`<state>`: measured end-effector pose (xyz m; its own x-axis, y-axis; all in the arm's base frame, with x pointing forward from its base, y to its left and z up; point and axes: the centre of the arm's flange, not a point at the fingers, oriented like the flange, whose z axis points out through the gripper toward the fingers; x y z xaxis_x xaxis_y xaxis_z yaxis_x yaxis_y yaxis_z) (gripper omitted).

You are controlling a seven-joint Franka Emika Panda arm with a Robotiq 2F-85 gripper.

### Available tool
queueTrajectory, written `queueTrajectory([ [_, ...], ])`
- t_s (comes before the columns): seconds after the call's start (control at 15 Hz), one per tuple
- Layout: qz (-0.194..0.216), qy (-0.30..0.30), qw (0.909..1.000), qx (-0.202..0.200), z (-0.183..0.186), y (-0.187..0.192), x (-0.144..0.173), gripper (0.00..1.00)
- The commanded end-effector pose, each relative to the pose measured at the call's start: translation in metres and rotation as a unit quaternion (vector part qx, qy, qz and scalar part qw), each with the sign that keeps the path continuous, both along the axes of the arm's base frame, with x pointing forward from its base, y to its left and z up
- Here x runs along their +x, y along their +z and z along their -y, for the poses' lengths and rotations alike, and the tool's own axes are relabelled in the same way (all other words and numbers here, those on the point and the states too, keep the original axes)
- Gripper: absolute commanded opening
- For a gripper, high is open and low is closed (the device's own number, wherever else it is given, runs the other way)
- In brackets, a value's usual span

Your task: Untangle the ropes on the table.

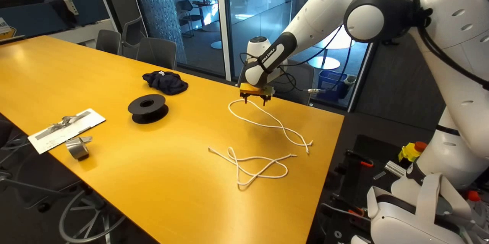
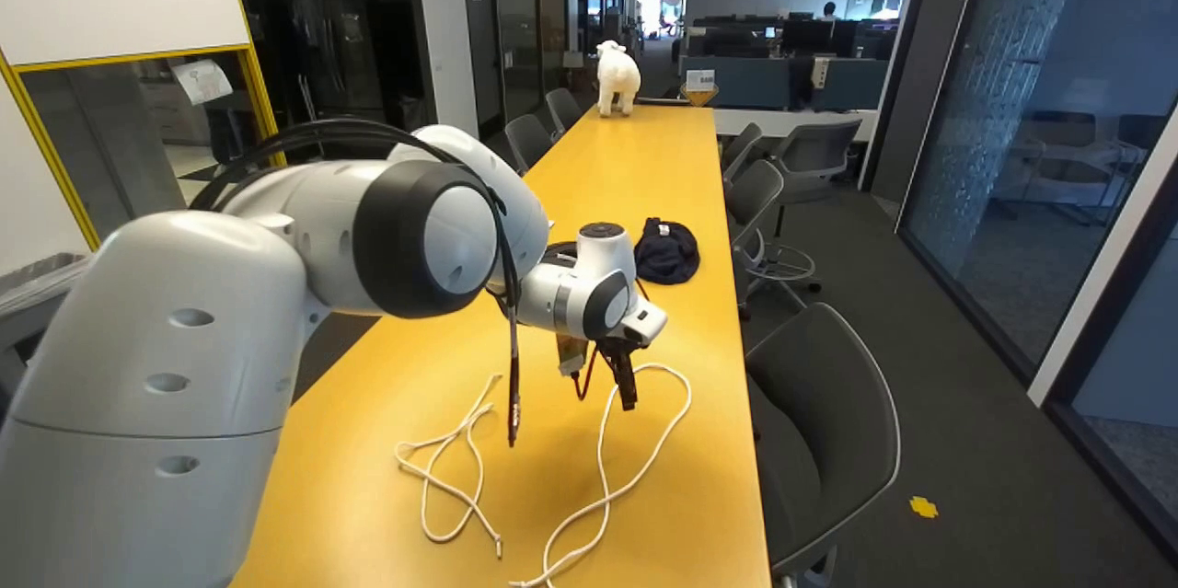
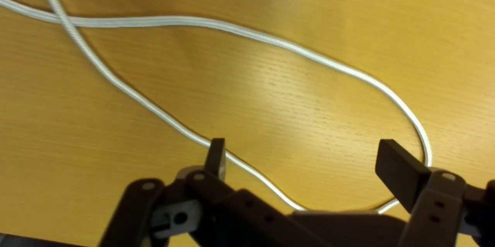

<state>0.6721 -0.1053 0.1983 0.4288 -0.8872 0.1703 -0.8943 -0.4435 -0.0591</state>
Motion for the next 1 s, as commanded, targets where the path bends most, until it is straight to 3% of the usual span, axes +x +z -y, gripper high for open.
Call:
queueTrajectory([
  [0.0, -0.027, 0.071, 0.9968, 0.025, -0.013, 0.029, -0.071, 1.00],
  [0.4, -0.051, 0.198, 0.9764, 0.068, -0.023, 0.028, -0.140, 1.00],
  [0.93, -0.100, 0.336, 0.9292, 0.119, -0.025, -0.018, -0.169, 1.00],
])
